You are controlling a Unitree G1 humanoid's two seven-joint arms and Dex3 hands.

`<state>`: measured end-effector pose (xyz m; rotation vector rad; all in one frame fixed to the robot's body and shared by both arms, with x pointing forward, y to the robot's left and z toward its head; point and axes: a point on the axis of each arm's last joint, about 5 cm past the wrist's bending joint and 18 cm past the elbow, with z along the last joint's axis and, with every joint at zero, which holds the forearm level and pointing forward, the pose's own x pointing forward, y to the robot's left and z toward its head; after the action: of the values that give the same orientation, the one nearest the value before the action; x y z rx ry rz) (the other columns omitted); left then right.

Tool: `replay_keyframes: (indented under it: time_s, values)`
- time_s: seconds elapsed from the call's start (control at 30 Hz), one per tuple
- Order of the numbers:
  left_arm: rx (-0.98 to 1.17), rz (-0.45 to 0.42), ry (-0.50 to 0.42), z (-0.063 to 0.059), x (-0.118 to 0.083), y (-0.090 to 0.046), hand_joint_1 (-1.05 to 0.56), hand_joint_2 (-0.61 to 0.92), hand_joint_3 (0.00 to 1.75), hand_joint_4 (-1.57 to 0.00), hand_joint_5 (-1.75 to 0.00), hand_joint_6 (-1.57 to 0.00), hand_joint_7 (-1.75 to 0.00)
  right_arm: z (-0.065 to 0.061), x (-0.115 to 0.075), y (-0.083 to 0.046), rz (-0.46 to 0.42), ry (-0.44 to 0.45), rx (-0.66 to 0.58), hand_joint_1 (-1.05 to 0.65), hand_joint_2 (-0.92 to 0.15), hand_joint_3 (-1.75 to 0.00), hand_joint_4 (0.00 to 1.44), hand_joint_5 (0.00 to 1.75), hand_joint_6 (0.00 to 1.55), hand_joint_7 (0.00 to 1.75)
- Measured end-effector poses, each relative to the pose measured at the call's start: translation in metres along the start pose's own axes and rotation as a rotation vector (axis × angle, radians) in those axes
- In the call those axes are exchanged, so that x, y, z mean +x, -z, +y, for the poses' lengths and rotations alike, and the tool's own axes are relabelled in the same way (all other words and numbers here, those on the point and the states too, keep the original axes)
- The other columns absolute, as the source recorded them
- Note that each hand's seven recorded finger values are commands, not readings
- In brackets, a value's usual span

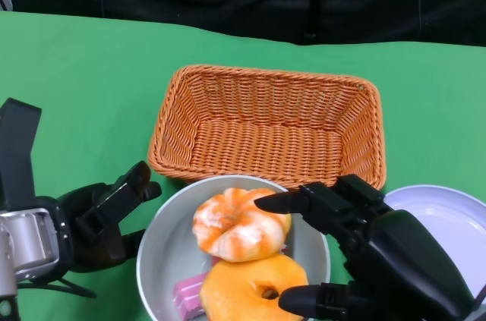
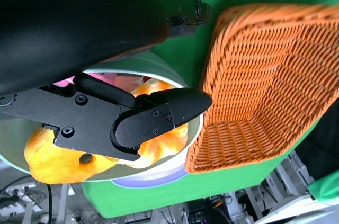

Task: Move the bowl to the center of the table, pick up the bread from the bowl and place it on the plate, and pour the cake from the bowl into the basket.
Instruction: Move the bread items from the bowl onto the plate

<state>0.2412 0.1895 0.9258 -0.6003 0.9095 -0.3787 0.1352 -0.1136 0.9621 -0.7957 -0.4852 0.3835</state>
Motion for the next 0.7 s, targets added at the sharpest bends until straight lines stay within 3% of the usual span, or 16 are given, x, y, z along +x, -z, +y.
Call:
replay_keyframes:
  time_s: [0.17,0.43,0.7]
  values:
    - [0.009,0.016,0.024,-0.007,0.005,0.001,-0.64,0.92,0.69,0.0,0.0,0.0,0.0,0.015,0.015,0.006,-0.021,-0.06,-0.063,-0.58,-0.92,-0.05,0.05,0.91,0.23,0.41]
    - [0.02,0.017,0.052,-0.01,0.007,0.003,-0.61,0.92,0.72,0.0,0.0,0.0,0.0,0.03,0.025,0.018,0.004,-0.088,-0.163,-0.56,-0.92,-0.03,0.05,0.85,0.22,0.33]
    - [0.038,0.018,0.078,-0.017,0.011,0.009,-0.6,0.92,0.7,0.0,0.0,0.0,0.0,0.047,0.032,0.038,0.014,-0.044,-0.261,-0.54,-0.92,-0.1,0.01,0.86,0.21,0.31]
